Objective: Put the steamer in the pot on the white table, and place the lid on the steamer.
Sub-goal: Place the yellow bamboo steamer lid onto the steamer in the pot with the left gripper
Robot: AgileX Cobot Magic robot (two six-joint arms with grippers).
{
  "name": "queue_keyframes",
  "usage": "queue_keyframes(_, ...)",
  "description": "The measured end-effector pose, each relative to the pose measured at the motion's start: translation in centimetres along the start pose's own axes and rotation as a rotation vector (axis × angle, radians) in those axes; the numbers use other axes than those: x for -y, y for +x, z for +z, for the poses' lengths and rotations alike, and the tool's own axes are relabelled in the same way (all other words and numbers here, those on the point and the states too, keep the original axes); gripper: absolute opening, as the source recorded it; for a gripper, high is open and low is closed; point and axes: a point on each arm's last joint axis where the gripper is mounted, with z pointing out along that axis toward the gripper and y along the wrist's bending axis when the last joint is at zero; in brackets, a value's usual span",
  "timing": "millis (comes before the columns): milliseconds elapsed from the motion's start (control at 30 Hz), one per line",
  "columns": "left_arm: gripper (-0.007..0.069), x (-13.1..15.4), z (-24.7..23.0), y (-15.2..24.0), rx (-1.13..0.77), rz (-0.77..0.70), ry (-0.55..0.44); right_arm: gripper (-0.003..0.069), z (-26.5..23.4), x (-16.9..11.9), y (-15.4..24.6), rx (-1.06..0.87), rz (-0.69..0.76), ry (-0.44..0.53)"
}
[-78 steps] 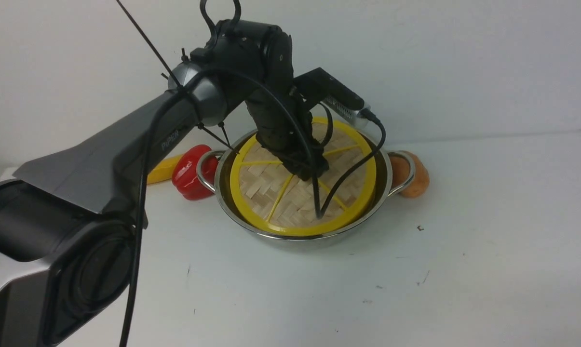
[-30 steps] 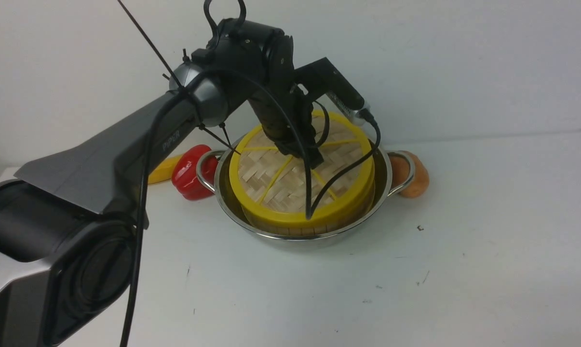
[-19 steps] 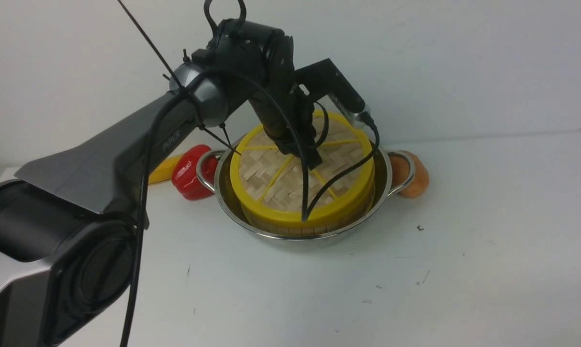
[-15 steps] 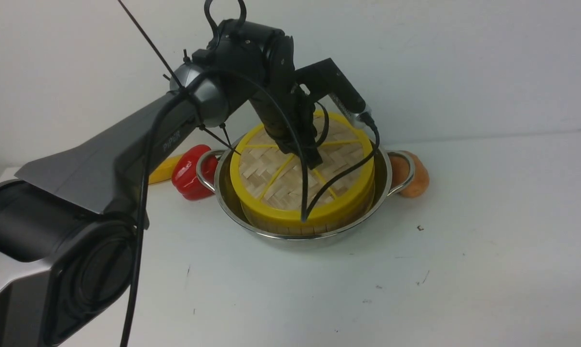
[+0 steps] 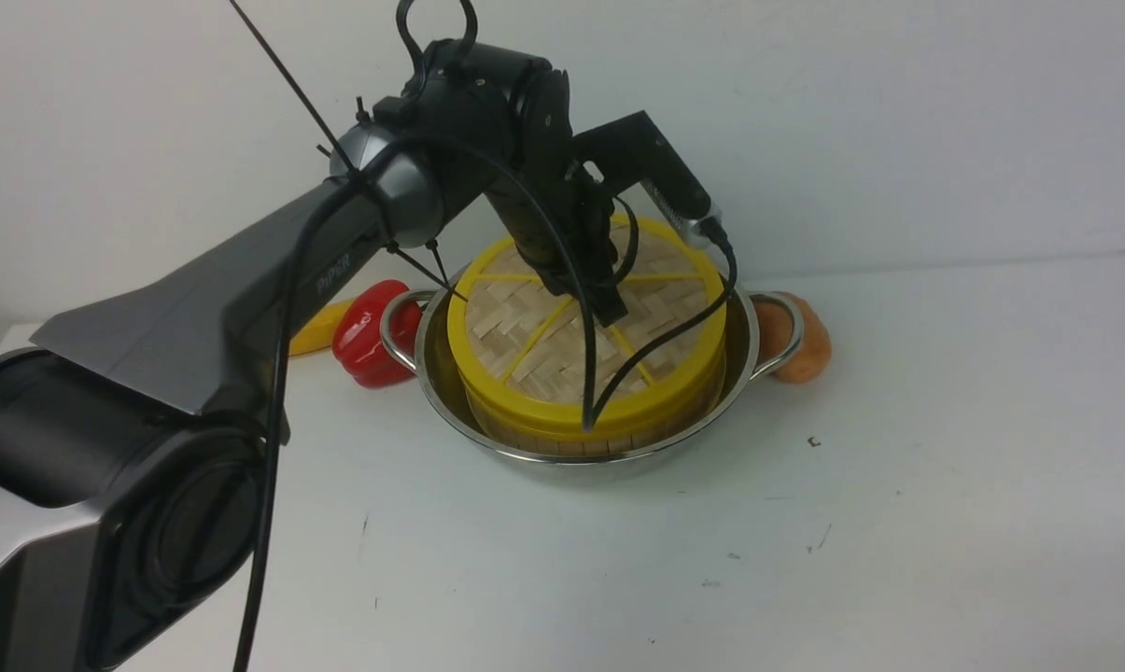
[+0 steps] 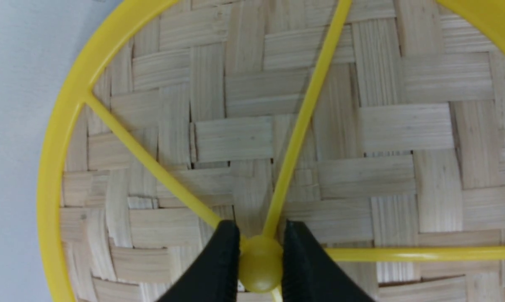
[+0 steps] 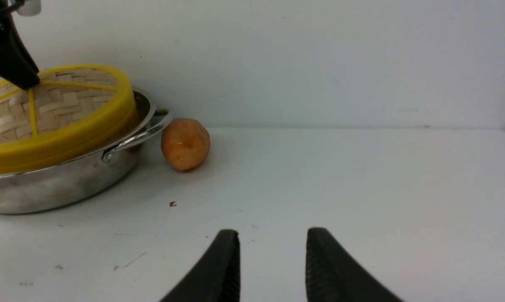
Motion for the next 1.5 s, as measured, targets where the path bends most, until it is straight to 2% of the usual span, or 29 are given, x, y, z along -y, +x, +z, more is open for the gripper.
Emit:
queue_keyframes(233,0.0119,0.0,0.0,0.0,-0.004,0.000,0.002,0.0243,0.0,0.0,0.0,0.000,0.000,0.000)
queue_keyframes(300,0.0143,0.0,0.0,0.0,-0.005,0.000,0.004,0.0243,0.0,0.0,0.0,0.000,0.000,0.000)
queue_keyframes(433,0.0230,-0.1,0.0,0.1,-0.011,0.005,-0.004,0.0243,0.0,0.0,0.0,0.000,0.000,0.000)
queue_keyframes(467,0.0300,-0.1,0.0,0.1,-0.012,0.007,-0.006,0.0243,0.0,0.0,0.0,0.000,0.000,0.000)
queue_keyframes(600,0.0434,-0.2,0.0,0.2,-0.016,-0.004,-0.013,0.0243,0.0,0.0,0.0,0.000,0.000,0.000)
queue_keyframes(700,0.0482,-0.5,-0.7,0.1,-0.019,-0.030,-0.041,0.0243,0.0,0.0,0.0,0.000,0.000,0.000)
queue_keyframes(833,0.0489,-1.4,-3.5,-0.2,-0.007,-0.096,-0.103,0.0243,0.0,0.0,0.0,0.000,0.000,0.000)
queue_keyframes(1067,0.0382,-2.5,-13.0,-0.1,0.017,-0.346,-0.198,0.0243,0.0,0.0,0.0,0.000,0.000,0.000)
queue_keyframes(1233,0.0240,-2.4,-18.2,0.6,0.036,-0.510,-0.206,0.0243,0.0,0.0,0.0,0.000,0.000,0.000)
queue_keyframes(1400,0.0116,-2.1,-20.9,0.6,0.107,-0.635,-0.190,0.0243,0.0,0.0,0.0,0.000,0.005,-0.001)
queue_keyframes(1500,0.0068,-2.1,-21.3,0.6,0.116,-0.662,-0.189,0.0243,0.0,0.0,0.0,0.000,0.000,0.000)
